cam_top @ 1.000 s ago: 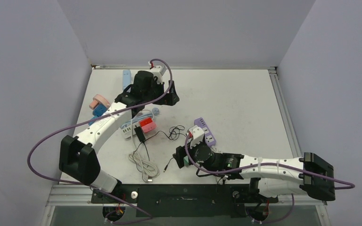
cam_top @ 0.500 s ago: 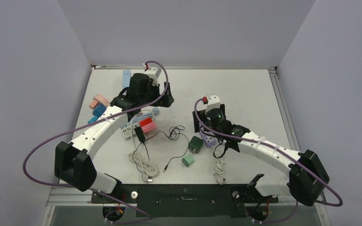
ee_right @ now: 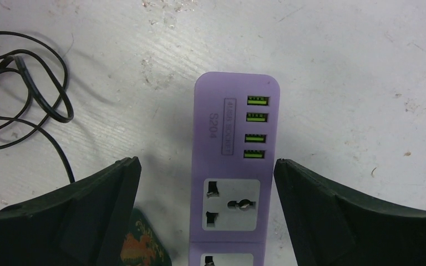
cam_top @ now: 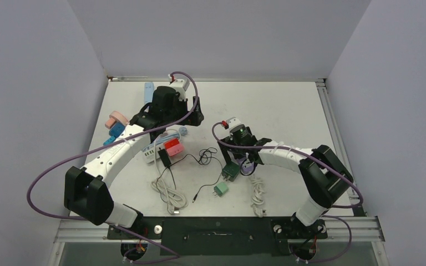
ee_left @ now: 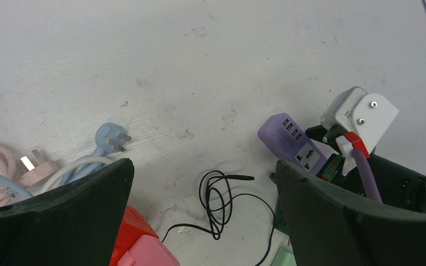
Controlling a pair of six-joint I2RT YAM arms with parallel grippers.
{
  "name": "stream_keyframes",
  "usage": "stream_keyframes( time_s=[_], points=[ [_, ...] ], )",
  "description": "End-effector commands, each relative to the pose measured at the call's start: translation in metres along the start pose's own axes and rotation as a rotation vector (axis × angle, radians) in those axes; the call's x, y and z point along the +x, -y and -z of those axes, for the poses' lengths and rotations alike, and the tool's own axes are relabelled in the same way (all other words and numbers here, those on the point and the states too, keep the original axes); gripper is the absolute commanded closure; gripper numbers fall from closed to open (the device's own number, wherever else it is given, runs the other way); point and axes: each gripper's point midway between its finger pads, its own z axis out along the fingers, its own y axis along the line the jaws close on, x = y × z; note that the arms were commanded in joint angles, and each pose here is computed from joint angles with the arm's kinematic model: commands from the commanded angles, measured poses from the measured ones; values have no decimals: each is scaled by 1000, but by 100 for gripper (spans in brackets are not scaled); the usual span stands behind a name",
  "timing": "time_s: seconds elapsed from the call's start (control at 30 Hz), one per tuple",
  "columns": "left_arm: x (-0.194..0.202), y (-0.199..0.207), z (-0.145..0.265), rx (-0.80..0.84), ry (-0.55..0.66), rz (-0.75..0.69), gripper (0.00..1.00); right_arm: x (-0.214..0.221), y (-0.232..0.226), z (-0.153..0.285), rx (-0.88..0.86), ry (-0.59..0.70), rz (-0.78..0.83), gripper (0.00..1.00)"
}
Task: Pull the plug off the socket
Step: Move the socket to the center of the board.
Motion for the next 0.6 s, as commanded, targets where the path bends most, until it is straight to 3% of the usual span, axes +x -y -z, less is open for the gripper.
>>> stream_keyframes(
  time_s=[0.0, 0.07, 0.23, 0.47, 0.57],
  points=[
    [-7, 4, 2, 28, 22, 3, 3, -29, 4, -4, 0, 68, 1, 3],
    [-6, 4, 2, 32, 21, 5, 3, -25, 7, -8, 2, 55, -4, 3],
    [-6, 5, 2, 33, 20, 7, 3, -16, 13, -15, 9, 30, -14, 20],
    [-7, 3, 2, 26, 21, 4, 3, -9, 47, -16, 77, 21, -69, 64],
    [-10, 1, 4, 16, 31, 1, 3, -6, 74, -13, 137, 19, -101, 71]
  ],
)
